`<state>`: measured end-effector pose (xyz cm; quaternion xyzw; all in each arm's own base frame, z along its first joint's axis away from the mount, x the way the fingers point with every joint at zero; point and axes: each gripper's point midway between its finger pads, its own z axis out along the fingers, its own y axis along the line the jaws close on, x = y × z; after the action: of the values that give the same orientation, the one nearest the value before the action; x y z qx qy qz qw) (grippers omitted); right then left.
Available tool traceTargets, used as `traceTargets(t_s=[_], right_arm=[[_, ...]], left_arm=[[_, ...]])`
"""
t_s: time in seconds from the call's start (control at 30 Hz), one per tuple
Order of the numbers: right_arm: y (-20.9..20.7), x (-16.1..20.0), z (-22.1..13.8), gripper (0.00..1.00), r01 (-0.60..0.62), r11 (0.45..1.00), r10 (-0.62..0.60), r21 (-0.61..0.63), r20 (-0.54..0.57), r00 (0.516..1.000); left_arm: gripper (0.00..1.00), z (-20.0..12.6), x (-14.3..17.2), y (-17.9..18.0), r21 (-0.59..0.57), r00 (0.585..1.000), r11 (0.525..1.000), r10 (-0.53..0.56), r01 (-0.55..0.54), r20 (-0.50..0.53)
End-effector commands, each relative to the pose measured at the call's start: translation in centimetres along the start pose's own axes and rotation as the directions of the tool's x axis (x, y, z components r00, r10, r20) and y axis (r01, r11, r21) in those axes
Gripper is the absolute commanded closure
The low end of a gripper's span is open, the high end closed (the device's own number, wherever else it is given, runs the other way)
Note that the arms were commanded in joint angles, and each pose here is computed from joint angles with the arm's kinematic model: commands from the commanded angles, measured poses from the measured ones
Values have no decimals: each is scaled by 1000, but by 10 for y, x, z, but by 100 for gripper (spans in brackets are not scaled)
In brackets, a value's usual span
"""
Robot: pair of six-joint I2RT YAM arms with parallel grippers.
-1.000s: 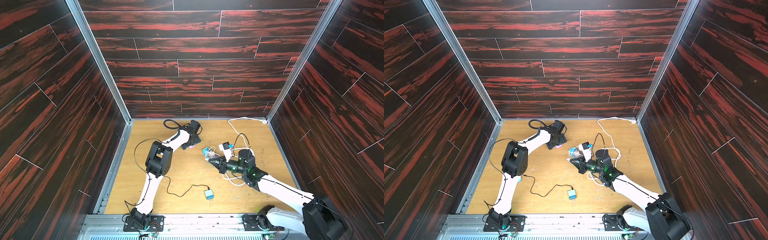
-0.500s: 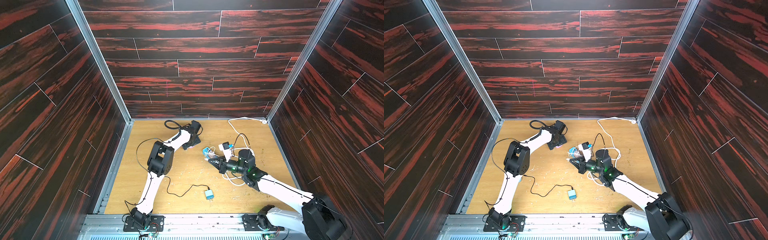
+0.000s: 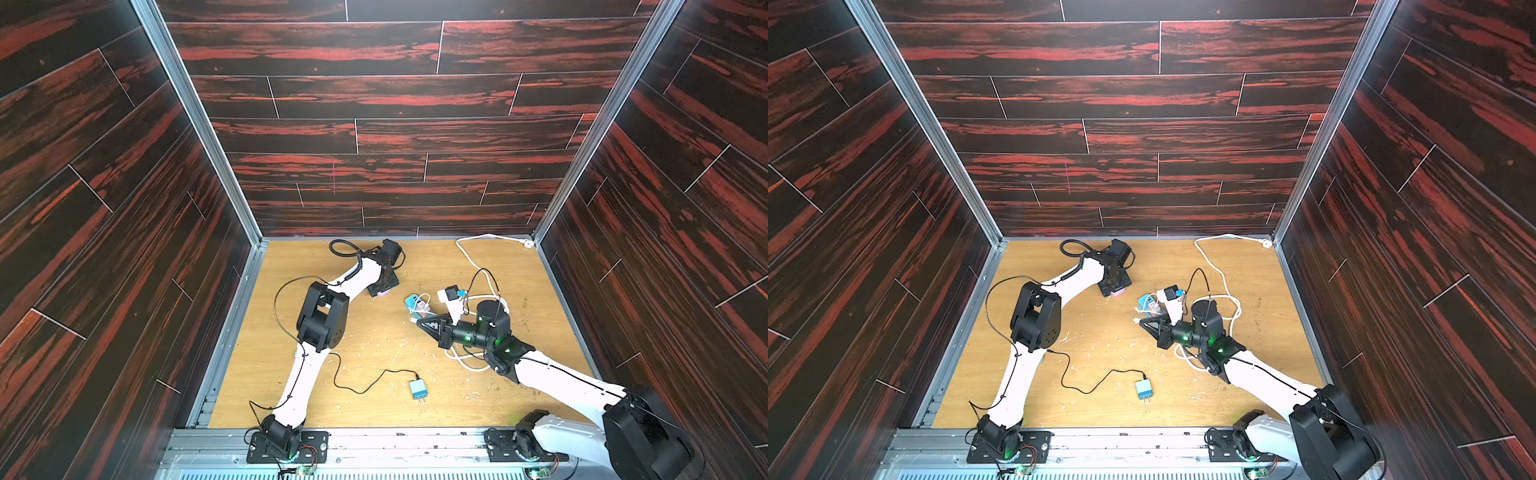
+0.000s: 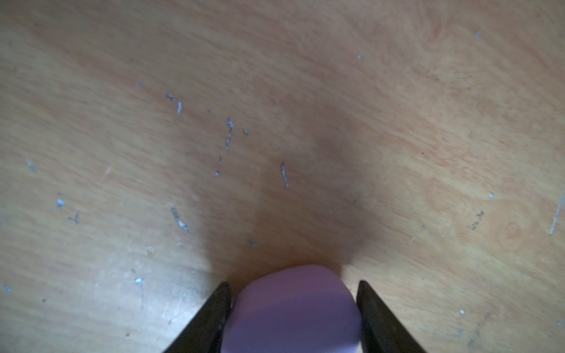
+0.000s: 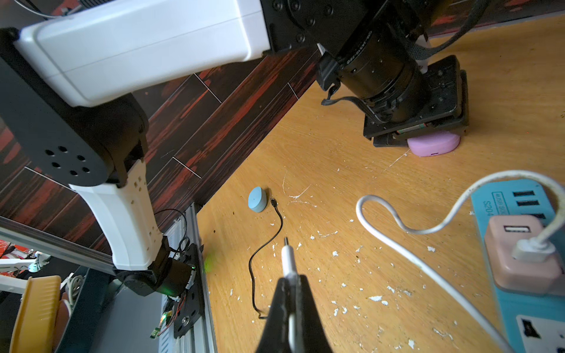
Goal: Charge the bluetooth headset
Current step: Pick up the bluetooth headset from the center of the board.
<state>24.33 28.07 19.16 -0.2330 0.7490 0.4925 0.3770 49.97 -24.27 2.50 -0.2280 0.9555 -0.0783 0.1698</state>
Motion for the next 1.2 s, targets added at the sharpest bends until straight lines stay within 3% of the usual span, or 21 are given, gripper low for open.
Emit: traceTargets(t_s=[0.0, 0.63, 1.17], right_arm=[[-4, 4, 0, 95, -10, 1000, 10, 6, -3, 1000], [-8, 9, 3, 95, -38, 999, 38, 6, -16, 999], [6, -5, 16, 95, -42, 998, 41, -38, -14, 999]], left_arm=[[51, 1, 11, 9, -25, 998, 1000, 18, -19, -53], [61, -51, 30, 33, 42, 990, 991, 130, -128, -47], [61, -136, 24, 45, 221, 994, 975, 5, -30, 112]])
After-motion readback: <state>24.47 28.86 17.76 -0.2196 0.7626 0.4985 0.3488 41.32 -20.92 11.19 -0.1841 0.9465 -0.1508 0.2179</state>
